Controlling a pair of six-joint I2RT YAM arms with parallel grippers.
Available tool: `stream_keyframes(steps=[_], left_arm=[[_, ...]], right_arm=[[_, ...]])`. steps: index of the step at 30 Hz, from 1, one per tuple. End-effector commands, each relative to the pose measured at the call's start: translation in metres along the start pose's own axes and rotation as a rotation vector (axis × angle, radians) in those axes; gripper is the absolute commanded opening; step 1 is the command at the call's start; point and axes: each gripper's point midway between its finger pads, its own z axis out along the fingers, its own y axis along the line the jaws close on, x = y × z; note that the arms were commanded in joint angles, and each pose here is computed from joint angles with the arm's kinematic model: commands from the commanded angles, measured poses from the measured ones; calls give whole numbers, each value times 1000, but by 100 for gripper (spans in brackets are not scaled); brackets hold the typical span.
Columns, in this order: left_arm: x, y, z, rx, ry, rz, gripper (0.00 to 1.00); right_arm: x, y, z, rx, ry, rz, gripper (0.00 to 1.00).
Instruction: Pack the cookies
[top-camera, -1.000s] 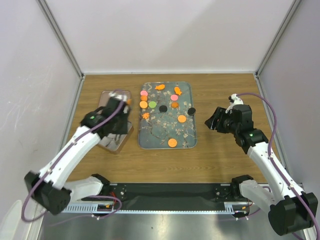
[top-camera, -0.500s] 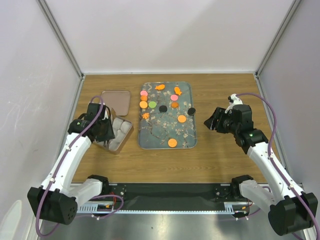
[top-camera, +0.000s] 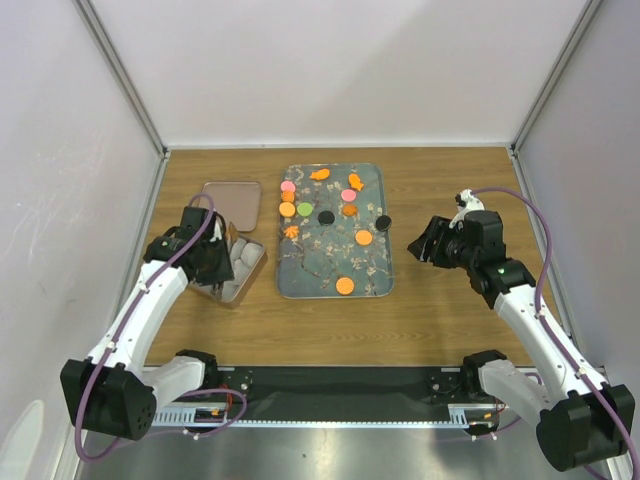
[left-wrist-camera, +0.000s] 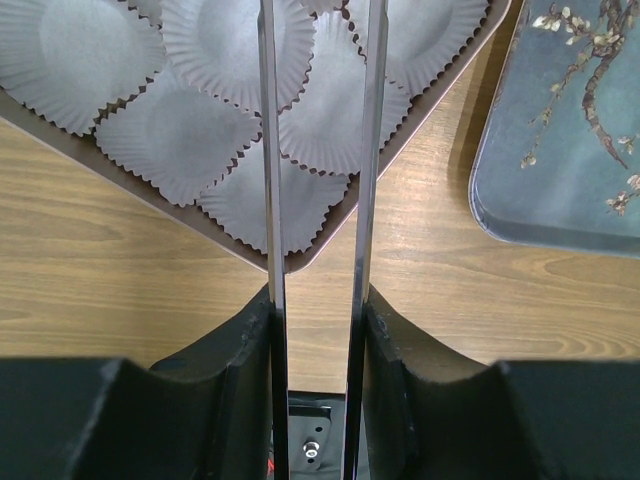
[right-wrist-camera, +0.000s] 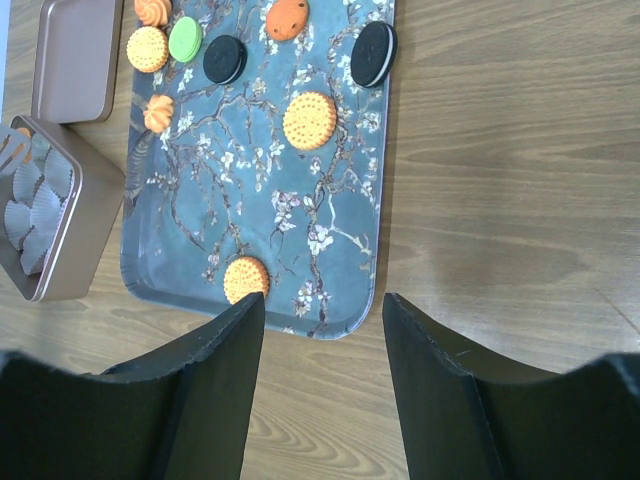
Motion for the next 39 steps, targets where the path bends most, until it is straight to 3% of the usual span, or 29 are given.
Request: stream_keyframes(steps=[1,29,39], left_arm=[[-5,-3,1,25,-24,1,38],[-8,-3,-12,37,-49,12,47],[-37,-56,-52,74,-151,173,50]], right_arm=[[-8,6,-2,-27,-33,-2,57],[-6,8,-1,-38,-27,-2,57],[-7,4,1,-19,-28,-2,57]])
